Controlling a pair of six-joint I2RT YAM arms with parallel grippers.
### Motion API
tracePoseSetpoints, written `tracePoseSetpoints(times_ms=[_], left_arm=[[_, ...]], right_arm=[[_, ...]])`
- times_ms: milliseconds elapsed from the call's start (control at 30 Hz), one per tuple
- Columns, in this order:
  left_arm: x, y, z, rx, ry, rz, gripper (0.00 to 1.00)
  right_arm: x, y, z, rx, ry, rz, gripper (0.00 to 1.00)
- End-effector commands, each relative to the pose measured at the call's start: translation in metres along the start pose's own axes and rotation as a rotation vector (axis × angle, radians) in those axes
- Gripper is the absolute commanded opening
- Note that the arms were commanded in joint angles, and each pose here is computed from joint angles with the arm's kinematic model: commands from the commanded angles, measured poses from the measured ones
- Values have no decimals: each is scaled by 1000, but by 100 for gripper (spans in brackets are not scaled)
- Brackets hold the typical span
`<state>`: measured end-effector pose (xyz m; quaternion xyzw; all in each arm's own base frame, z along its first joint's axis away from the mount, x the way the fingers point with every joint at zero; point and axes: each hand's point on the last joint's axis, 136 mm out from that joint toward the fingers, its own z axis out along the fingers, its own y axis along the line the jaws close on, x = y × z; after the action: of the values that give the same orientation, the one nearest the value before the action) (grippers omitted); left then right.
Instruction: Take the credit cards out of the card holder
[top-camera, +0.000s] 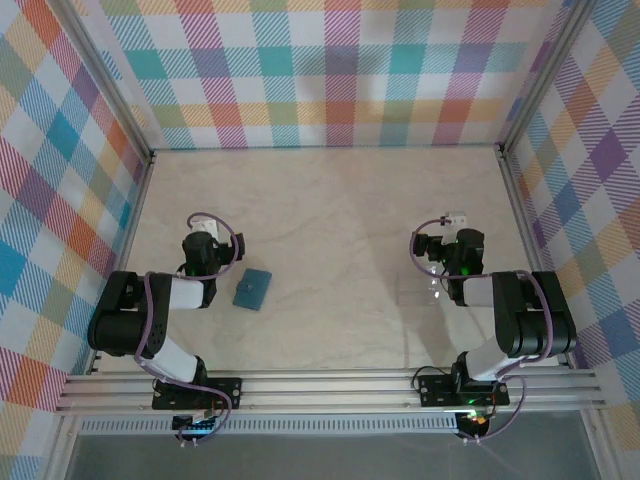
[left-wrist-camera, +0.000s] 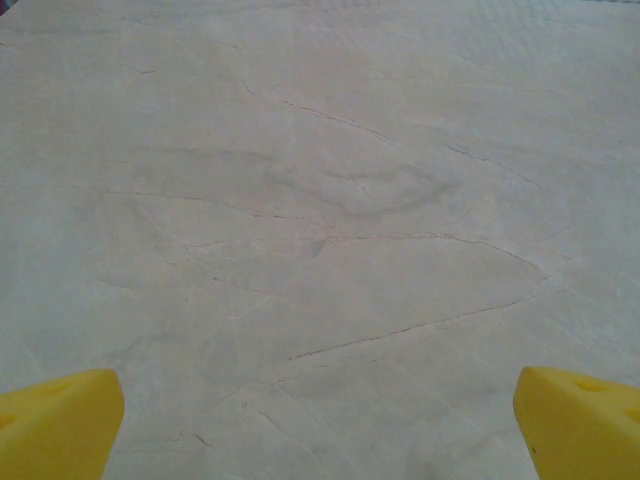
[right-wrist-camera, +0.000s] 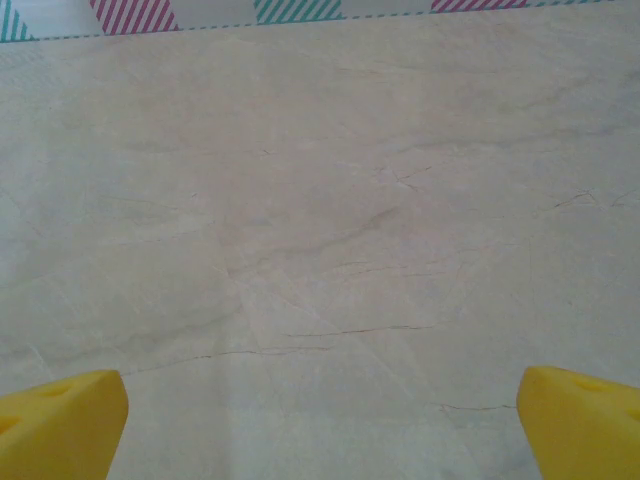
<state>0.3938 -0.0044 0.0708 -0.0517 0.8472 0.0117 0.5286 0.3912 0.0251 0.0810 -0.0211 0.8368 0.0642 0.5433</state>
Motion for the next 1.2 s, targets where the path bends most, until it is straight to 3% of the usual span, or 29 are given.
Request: tracePoseSetpoints(times_ms=[0, 800, 900, 1167], left_arm=[[-9, -6, -1, 24, -37, 8, 100], [-9, -5, -1, 24, -38, 6, 100], [-17, 3, -4, -31, -33, -9, 100], [-37, 13, -20, -166, 49, 1, 100]], right_arm=[[-13, 2, 1, -15, -36, -12, 100], [-13, -1, 1, -2, -40, -5, 100], [-21, -6, 0, 33, -29, 9, 100], [-28, -7, -9, 62, 184, 79, 100]])
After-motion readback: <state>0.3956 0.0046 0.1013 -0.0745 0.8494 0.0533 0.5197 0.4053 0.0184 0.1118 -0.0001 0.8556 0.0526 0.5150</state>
